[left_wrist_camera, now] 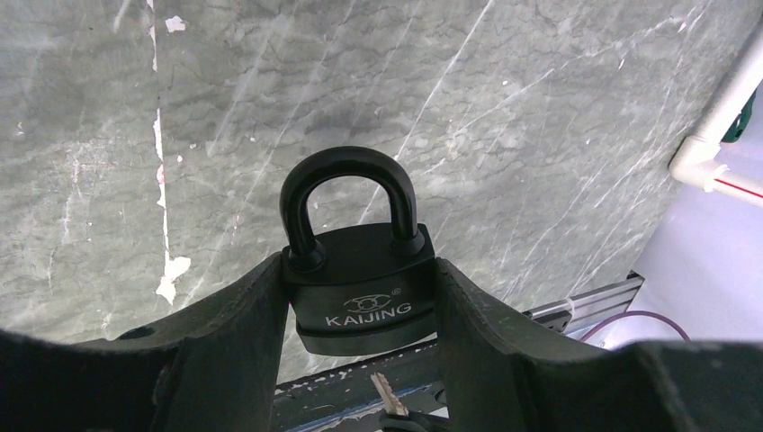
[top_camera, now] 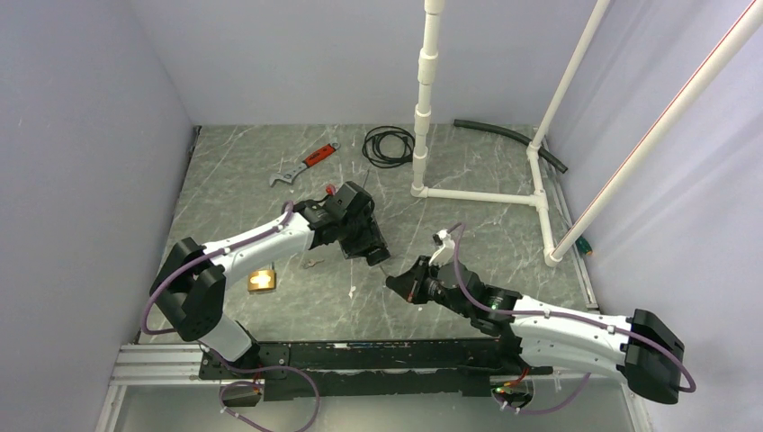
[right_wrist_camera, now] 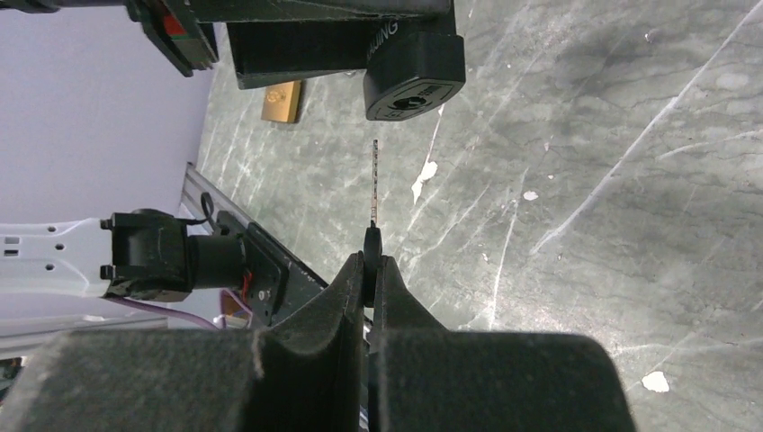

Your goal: Unlock with the key

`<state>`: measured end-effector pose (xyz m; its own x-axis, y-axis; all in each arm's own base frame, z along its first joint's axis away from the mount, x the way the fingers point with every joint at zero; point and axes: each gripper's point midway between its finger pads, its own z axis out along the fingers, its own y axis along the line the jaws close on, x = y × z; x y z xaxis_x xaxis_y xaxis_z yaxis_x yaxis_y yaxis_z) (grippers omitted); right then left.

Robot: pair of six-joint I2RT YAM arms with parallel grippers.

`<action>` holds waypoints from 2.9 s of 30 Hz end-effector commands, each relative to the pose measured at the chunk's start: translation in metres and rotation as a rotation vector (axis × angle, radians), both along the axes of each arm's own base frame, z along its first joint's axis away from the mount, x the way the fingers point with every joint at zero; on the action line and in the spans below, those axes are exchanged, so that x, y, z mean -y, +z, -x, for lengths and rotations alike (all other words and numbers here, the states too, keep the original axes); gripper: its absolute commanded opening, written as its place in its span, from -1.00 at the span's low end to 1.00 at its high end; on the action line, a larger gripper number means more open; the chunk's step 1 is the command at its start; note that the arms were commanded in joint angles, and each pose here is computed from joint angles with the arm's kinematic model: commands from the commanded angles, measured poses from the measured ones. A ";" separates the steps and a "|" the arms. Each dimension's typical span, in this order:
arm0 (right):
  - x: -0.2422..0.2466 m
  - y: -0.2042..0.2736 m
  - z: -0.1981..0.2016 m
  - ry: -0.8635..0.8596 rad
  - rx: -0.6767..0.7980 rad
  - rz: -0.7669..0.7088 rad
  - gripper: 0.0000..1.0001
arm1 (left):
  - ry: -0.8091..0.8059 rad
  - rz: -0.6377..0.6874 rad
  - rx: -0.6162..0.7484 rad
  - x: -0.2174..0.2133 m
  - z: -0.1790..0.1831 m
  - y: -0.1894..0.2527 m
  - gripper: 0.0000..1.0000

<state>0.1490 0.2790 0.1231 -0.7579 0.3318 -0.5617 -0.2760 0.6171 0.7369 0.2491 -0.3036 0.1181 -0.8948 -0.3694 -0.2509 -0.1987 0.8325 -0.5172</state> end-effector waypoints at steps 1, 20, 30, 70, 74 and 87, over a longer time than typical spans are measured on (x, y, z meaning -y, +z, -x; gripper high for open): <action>0.002 0.009 -0.005 -0.037 0.018 -0.023 -1.00 | 0.014 0.092 0.090 0.009 -0.014 0.036 -1.00; -0.014 0.016 -0.014 -0.029 0.038 -0.011 -1.00 | 0.009 0.113 0.082 0.012 -0.011 0.032 -1.00; -0.013 0.020 -0.018 -0.043 0.051 -0.003 -1.00 | -0.001 0.138 0.078 0.016 -0.009 0.034 -1.00; -0.006 0.022 -0.030 -0.097 0.080 0.018 -1.00 | -0.007 0.177 0.081 0.017 -0.004 0.037 -1.00; -0.012 0.016 -0.027 -0.073 0.057 0.015 -1.00 | -0.007 0.173 0.086 0.017 -0.005 0.038 -1.00; 0.029 0.016 -0.035 -0.185 0.090 0.074 -1.00 | 0.019 0.103 0.089 0.004 -0.006 0.036 -1.00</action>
